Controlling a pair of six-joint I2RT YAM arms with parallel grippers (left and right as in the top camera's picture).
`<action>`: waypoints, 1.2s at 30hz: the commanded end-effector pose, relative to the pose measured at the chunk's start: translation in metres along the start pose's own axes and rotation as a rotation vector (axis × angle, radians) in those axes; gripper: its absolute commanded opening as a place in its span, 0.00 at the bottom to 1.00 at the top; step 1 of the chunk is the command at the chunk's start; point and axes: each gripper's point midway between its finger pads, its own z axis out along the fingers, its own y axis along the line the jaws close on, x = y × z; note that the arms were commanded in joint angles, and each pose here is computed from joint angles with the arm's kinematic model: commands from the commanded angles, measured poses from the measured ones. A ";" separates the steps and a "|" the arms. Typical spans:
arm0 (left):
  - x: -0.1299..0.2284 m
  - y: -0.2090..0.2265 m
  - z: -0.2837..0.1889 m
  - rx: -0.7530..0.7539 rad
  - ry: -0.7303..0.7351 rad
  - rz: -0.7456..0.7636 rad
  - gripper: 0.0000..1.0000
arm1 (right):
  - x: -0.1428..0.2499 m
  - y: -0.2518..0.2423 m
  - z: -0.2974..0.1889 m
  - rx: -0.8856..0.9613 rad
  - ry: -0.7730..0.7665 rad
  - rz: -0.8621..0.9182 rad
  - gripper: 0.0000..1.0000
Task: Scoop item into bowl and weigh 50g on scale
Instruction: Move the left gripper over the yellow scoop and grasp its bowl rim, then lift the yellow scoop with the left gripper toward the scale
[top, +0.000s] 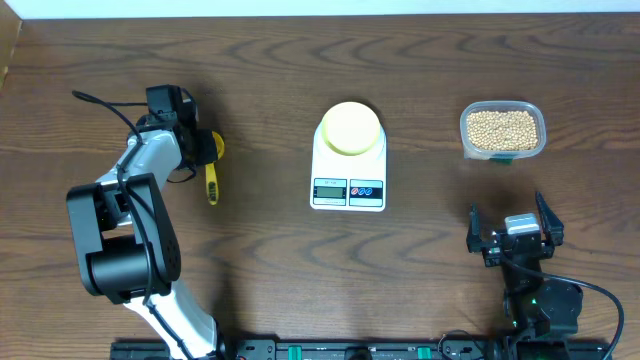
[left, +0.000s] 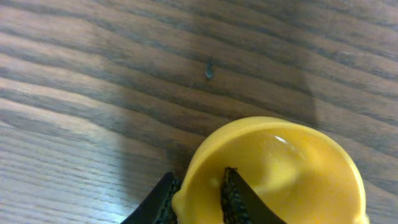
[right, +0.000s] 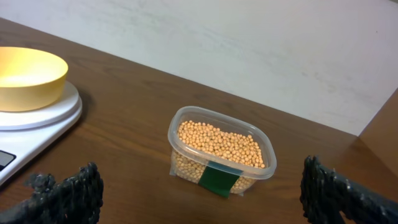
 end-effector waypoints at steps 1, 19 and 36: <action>0.011 0.004 0.007 -0.017 0.032 0.002 0.19 | 0.000 0.002 0.000 -0.006 -0.002 -0.005 0.99; -0.056 -0.004 -0.170 0.106 -0.378 -0.477 0.08 | 0.000 0.002 0.000 -0.007 -0.002 -0.004 0.99; 0.030 -0.026 -0.253 0.326 -0.147 -1.275 0.08 | 0.000 0.002 0.000 -0.007 -0.002 -0.004 0.99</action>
